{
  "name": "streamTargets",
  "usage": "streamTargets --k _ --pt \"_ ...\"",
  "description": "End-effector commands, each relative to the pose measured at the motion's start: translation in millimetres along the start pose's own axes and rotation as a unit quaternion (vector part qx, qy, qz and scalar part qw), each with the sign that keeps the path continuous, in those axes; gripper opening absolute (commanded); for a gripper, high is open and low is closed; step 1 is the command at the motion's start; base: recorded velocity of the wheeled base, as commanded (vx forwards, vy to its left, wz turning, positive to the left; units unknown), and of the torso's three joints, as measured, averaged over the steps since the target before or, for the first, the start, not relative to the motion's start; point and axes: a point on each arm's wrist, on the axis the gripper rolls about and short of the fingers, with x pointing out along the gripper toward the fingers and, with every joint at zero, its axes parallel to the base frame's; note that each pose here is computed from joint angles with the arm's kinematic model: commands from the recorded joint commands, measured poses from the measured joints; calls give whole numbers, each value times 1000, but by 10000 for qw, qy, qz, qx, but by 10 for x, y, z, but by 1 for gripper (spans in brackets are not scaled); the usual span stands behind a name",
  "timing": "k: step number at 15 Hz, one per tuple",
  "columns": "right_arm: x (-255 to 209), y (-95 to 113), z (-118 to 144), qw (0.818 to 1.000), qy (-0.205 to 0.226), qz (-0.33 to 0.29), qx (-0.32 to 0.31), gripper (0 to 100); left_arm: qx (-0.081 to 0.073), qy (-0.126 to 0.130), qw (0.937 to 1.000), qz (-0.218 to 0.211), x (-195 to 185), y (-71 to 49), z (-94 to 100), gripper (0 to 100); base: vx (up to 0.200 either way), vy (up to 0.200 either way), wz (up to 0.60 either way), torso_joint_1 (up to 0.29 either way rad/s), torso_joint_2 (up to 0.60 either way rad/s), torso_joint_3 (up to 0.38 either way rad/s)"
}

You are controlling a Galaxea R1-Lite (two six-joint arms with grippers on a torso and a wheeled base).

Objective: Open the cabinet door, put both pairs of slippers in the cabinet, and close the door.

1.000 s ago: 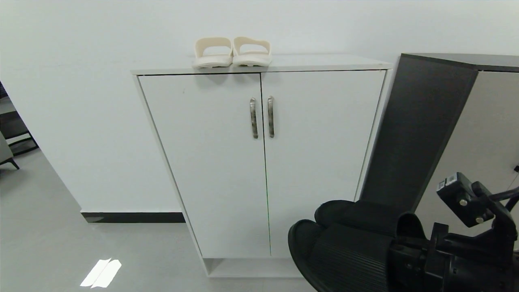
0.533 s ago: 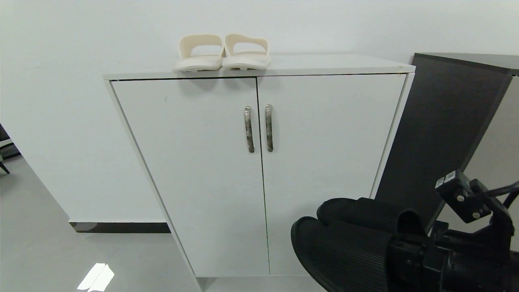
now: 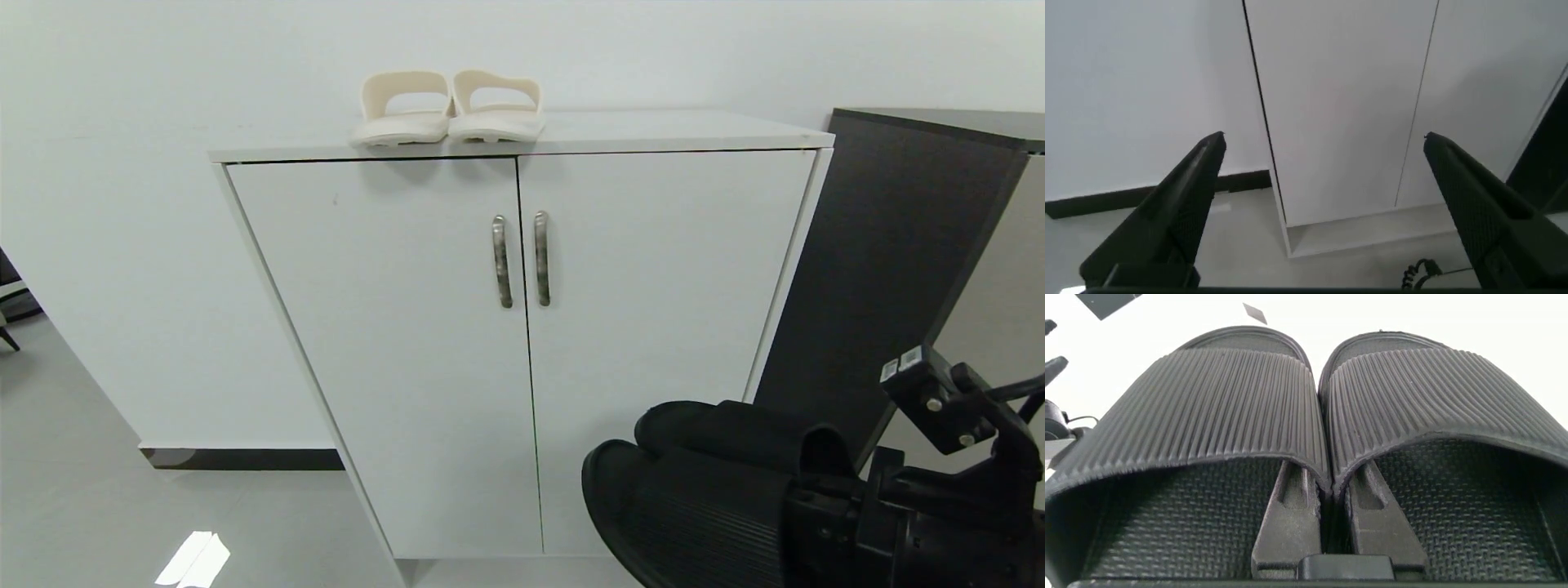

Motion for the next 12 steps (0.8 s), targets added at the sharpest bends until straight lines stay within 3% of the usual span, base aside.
streamTargets --k 1,2,3,4,5,7,8,9,10,11,12 --pt "-2 4 6 10000 -14 10 -13 0 -436 194 9984 -291 134 44 478 100 0 0 0 0 0 0" --pt "3 0 -11 10000 23 2 -64 0 -847 -119 9956 -379 231 82 966 100 0 0 0 0 0 0" --pt "6 -1 -13 10000 31 0 -63 0 -854 -126 9955 -402 242 84 997 100 0 0 0 0 0 0" --pt "13 -2 -17 10000 46 -3 -77 0 -831 -76 9900 -1135 509 99 1492 100 0 0 0 0 0 0" --pt "13 -2 -17 10000 46 -3 -77 0 -841 38 9828 -1642 686 93 1661 100 0 0 0 0 0 0" --pt "16 -3 -19 10000 53 -4 -77 0 -849 169 9629 -2555 991 67 1842 100 0 0 0 0 0 0" --pt "26 -5 -25 9999 75 -9 -75 0 -834 168 9433 -3208 1121 12 1910 100 0 0 0 0 0 0" --pt "36 -7 -32 9999 98 -14 -73 0 -831 228 9299 -3575 1217 -52 1953 100 0 0 0 0 0 0" --pt "40 -7 -29 9999 98 -13 -89 0 -828 277 9225 -3759 1290 -106 1992 100 0 0 0 0 0 0" --pt "41 -4 -30 9997 100 -5 -206 0 -815 415 9134 -3967 1463 -258 2059 100 0 0 0 0 0 0" --pt "37 -4 -28 9996 91 -11 -268 0 -806 510 9126 -3977 1565 -379 2088 100 0 0 0 0 0 0"
